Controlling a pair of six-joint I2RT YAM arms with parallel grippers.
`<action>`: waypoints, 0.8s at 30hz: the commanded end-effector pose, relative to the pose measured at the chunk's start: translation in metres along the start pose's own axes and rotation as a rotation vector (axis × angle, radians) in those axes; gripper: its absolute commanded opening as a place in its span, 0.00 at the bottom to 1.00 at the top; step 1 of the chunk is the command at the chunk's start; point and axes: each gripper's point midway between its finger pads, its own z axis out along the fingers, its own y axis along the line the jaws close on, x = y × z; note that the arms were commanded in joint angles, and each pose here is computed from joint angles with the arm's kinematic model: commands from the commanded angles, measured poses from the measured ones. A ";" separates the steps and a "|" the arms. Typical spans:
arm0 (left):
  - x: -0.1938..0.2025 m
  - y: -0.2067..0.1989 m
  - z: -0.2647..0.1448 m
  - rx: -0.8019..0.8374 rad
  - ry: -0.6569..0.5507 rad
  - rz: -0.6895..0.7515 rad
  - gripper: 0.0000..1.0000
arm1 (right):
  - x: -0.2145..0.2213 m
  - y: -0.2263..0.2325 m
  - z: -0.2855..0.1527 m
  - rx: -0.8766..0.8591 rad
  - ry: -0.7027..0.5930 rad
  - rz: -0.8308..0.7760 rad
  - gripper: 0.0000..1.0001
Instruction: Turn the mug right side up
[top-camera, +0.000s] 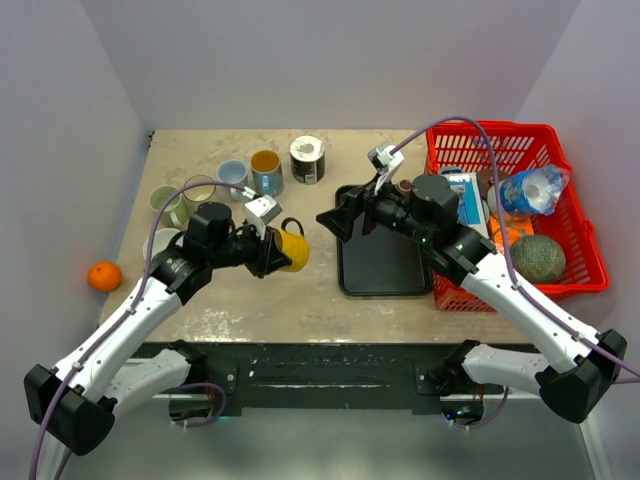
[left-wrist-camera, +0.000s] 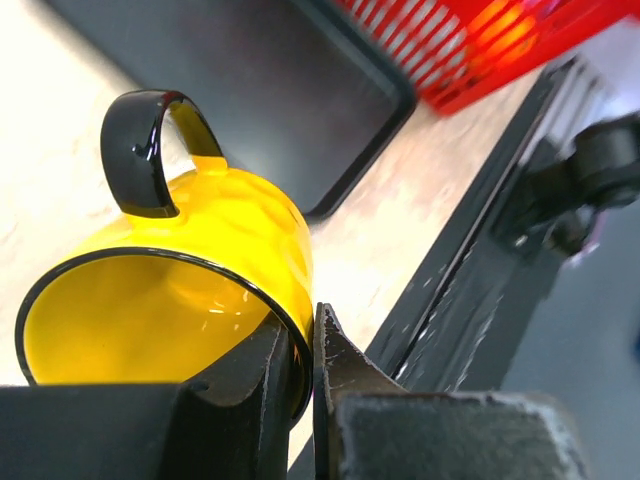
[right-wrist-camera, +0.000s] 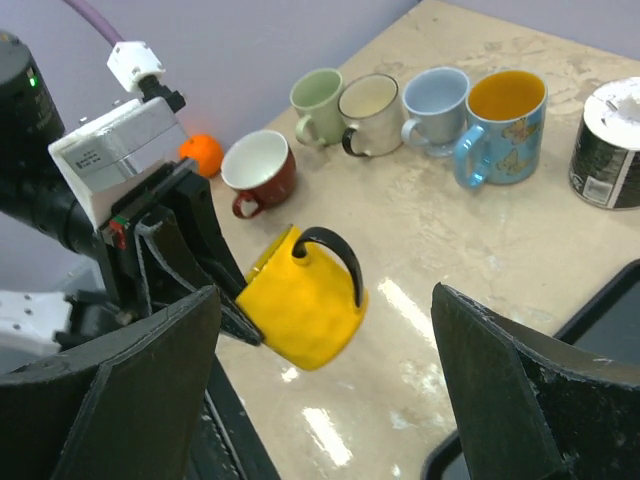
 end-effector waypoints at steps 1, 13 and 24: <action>-0.008 -0.004 -0.014 0.007 0.040 0.193 0.00 | 0.015 0.003 -0.002 -0.067 0.060 -0.152 0.89; -0.009 -0.055 -0.038 0.247 0.021 0.361 0.00 | 0.052 0.041 0.002 -0.445 0.229 -0.349 0.87; -0.011 -0.081 -0.051 0.382 0.004 0.415 0.00 | 0.057 0.066 0.017 -0.599 0.241 -0.334 0.80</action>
